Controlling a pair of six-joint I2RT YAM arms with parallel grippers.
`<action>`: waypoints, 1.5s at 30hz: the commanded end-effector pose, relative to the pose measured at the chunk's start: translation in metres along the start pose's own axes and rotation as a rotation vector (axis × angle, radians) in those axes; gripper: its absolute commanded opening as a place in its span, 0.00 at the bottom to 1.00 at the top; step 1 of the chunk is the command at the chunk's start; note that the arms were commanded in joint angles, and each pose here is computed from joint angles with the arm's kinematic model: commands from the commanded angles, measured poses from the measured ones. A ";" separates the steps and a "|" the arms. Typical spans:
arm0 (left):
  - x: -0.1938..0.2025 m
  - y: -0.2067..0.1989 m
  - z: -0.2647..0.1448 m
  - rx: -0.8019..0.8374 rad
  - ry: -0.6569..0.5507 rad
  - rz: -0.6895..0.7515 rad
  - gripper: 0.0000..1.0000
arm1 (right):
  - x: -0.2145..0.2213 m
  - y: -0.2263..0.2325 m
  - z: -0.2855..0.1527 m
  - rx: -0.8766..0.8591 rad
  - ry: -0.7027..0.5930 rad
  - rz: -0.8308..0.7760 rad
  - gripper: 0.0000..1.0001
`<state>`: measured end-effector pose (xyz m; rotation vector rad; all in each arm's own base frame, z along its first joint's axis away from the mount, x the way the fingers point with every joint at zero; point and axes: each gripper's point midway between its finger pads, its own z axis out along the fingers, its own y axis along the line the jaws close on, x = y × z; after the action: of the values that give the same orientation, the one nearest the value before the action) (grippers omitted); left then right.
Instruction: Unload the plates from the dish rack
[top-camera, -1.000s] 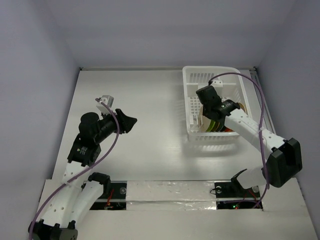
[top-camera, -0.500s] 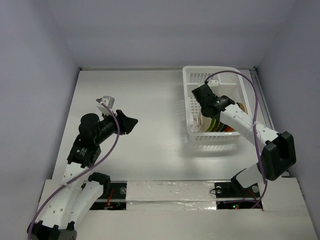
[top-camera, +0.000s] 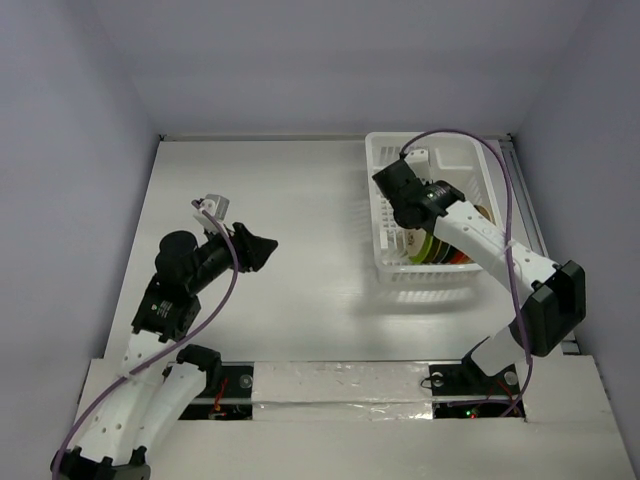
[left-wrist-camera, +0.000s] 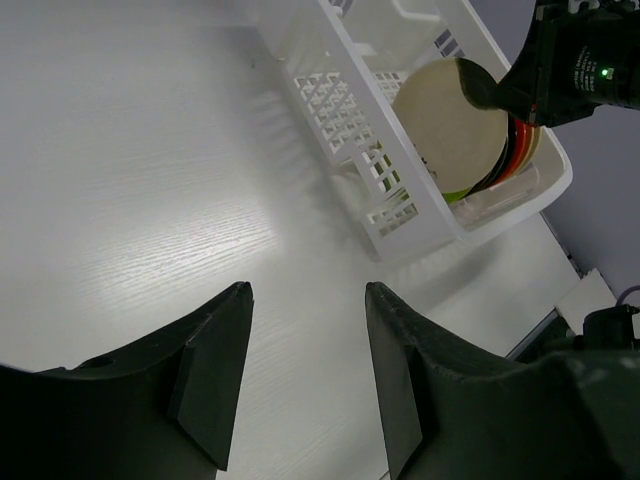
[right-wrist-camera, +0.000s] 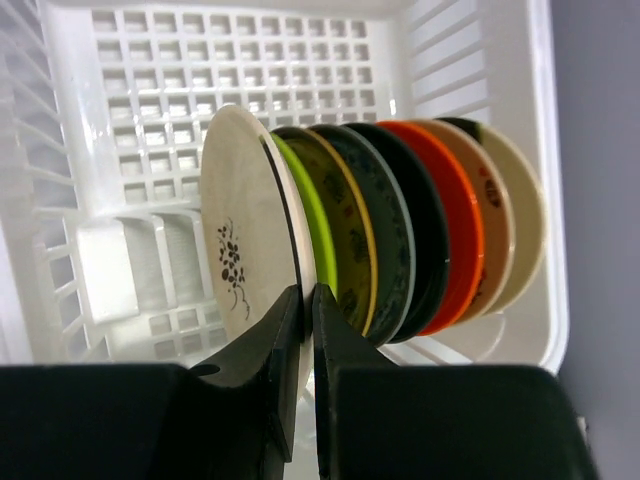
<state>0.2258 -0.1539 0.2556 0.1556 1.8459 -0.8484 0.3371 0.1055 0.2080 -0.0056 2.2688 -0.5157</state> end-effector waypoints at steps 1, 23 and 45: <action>-0.005 -0.004 -0.002 0.015 -0.031 0.020 0.46 | -0.029 -0.011 -0.013 0.060 -0.078 0.023 0.00; -0.018 0.012 -0.010 -0.110 -0.089 0.007 0.47 | -0.137 0.062 -0.143 -0.565 -0.392 0.345 0.00; -0.029 0.027 -0.022 -0.221 -0.157 -0.018 0.37 | -0.034 0.338 -0.055 -0.836 -0.084 0.174 0.00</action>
<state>0.2350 -0.1111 0.2490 -0.0730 1.8483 -0.6217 0.3544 0.4233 0.1075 -0.3284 2.3276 0.4349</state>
